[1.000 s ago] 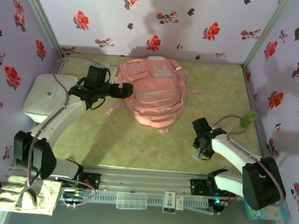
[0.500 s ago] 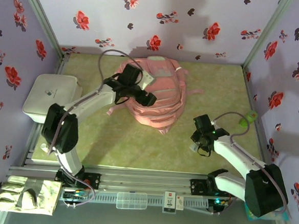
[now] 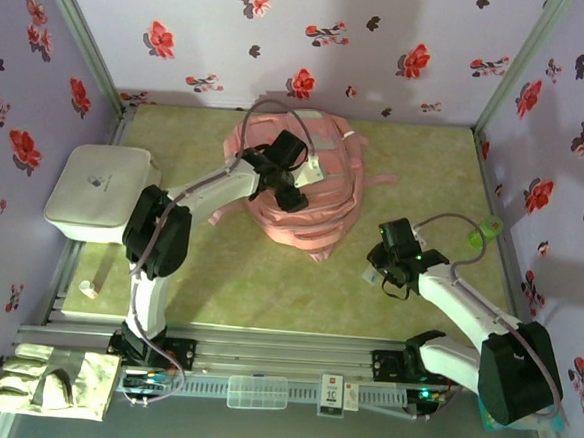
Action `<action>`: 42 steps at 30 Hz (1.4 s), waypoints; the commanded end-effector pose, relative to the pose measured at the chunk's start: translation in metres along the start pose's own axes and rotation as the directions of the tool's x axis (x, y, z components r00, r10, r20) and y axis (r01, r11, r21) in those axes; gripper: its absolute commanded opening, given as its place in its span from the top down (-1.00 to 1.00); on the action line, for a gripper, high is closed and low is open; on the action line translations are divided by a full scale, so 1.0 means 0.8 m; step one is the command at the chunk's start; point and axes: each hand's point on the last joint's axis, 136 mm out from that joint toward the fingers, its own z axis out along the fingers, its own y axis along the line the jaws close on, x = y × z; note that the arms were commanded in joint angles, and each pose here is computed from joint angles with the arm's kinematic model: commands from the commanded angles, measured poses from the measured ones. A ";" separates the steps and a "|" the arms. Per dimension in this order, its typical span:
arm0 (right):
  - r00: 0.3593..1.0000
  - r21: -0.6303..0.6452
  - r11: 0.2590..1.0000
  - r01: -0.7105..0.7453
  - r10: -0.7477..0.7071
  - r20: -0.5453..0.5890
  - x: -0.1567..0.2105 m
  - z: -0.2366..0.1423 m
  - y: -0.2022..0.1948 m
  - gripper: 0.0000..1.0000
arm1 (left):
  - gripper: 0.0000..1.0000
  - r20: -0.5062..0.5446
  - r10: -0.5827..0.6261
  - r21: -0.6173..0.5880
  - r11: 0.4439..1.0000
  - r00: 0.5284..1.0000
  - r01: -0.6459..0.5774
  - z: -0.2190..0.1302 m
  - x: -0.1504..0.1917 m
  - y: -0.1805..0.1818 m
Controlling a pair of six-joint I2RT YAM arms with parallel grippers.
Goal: Pack the student bag
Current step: Place the book in the student bag.
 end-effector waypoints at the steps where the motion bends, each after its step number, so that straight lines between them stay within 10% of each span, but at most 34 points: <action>1: 1.000 -0.043 0.999 -0.013 0.014 0.027 -0.013 -0.007 0.015 0.20 | -0.40 -0.034 0.017 -0.078 0.997 0.999 -0.020 -0.007 -0.005 0.022; 15: 0.999 -0.098 0.995 -0.025 0.029 0.035 -0.023 -0.013 0.033 0.20 | -0.05 0.055 -0.140 -0.086 0.986 0.989 0.144 -0.048 -0.032 0.060; 27: 0.999 -0.173 0.985 -0.023 0.031 0.040 -0.036 -0.020 0.067 0.20 | 0.15 -0.073 0.016 -0.030 0.999 0.997 -0.018 -0.004 -0.002 0.027; 42: 0.999 -0.419 0.907 -0.051 0.053 -0.005 -0.064 -0.051 0.163 0.20 | 1.00 0.160 -0.177 -0.099 0.976 0.971 0.195 -0.078 -0.079 0.060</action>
